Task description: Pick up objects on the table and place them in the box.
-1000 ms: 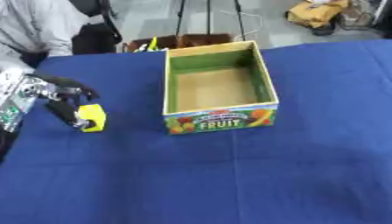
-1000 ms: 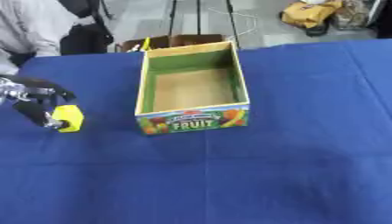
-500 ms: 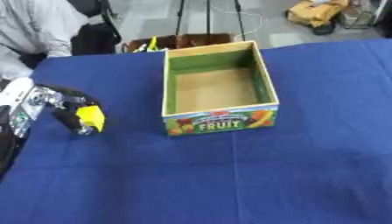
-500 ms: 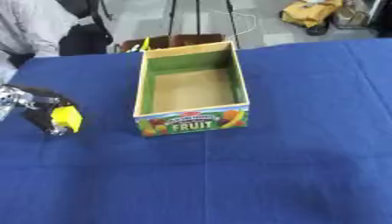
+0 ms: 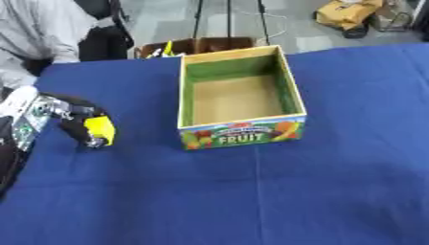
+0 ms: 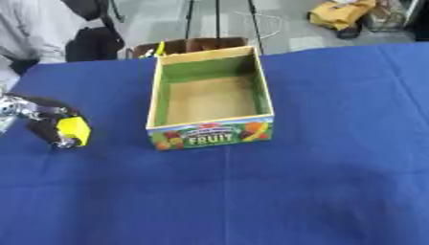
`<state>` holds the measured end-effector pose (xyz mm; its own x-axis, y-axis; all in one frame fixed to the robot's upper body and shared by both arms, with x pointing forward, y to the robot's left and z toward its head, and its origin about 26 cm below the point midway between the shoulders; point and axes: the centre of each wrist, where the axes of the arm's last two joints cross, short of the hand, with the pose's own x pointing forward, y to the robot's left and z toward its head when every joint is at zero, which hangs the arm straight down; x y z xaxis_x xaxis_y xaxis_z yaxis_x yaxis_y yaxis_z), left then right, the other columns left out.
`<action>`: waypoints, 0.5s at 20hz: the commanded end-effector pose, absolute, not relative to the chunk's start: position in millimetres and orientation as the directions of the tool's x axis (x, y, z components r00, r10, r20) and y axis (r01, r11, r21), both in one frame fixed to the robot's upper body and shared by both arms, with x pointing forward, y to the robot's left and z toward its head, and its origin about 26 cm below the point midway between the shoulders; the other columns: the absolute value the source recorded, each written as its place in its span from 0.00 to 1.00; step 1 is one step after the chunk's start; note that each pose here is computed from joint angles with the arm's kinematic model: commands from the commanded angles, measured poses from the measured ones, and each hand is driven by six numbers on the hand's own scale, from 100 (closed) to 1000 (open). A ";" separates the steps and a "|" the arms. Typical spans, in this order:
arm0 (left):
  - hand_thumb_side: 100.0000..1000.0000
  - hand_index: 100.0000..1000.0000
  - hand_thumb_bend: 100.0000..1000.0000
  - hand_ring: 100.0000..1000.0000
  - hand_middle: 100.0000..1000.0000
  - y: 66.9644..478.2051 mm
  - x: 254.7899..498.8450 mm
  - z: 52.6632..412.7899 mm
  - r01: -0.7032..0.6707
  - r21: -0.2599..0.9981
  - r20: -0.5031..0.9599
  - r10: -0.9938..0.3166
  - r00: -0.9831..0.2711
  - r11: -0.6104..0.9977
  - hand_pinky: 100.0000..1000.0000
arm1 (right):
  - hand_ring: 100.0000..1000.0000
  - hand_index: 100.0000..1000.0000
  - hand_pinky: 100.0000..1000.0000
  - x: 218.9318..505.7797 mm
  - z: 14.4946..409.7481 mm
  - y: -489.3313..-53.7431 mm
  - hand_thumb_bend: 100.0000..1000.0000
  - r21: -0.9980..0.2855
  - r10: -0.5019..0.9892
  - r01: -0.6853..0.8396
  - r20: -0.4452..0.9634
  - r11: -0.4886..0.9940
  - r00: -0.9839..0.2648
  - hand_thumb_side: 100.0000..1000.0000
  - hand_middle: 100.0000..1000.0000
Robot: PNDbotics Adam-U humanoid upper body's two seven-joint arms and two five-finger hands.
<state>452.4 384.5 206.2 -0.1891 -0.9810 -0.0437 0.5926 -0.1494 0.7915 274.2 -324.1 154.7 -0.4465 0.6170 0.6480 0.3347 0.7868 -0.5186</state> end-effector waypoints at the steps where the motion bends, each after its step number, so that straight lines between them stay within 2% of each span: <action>1: 0.45 0.93 0.16 0.55 0.72 391.1 450.5 221.8 0.585 0.795 -0.061 -0.980 -0.191 -0.163 0.44 | 0.87 0.71 0.71 273.0 162.3 -325.4 0.00 -0.536 0.639 0.349 0.617 0.769 -0.459 0.81 0.56; 5: 0.43 0.92 0.07 0.53 0.73 392.9 450.2 220.1 0.589 0.795 -0.042 -0.982 -0.183 -0.144 0.43 | 0.88 0.71 0.71 273.0 162.4 -325.2 0.00 -0.536 0.639 0.349 0.617 0.769 -0.460 0.81 0.56; 8: 0.42 0.92 0.00 0.55 0.74 395.0 449.8 218.4 0.595 0.793 -0.029 -0.984 -0.177 -0.130 0.44 | 0.88 0.71 0.71 273.1 162.4 -325.2 0.00 -0.536 0.639 0.349 0.617 0.769 -0.460 0.81 0.56; 10: 0.43 0.90 0.00 0.55 0.72 395.9 449.4 219.5 0.592 0.796 -0.024 -0.985 -0.173 -0.124 0.43 | 0.88 0.71 0.71 273.1 162.3 -325.2 0.00 -0.536 0.639 0.349 0.617 0.769 -0.460 0.81 0.56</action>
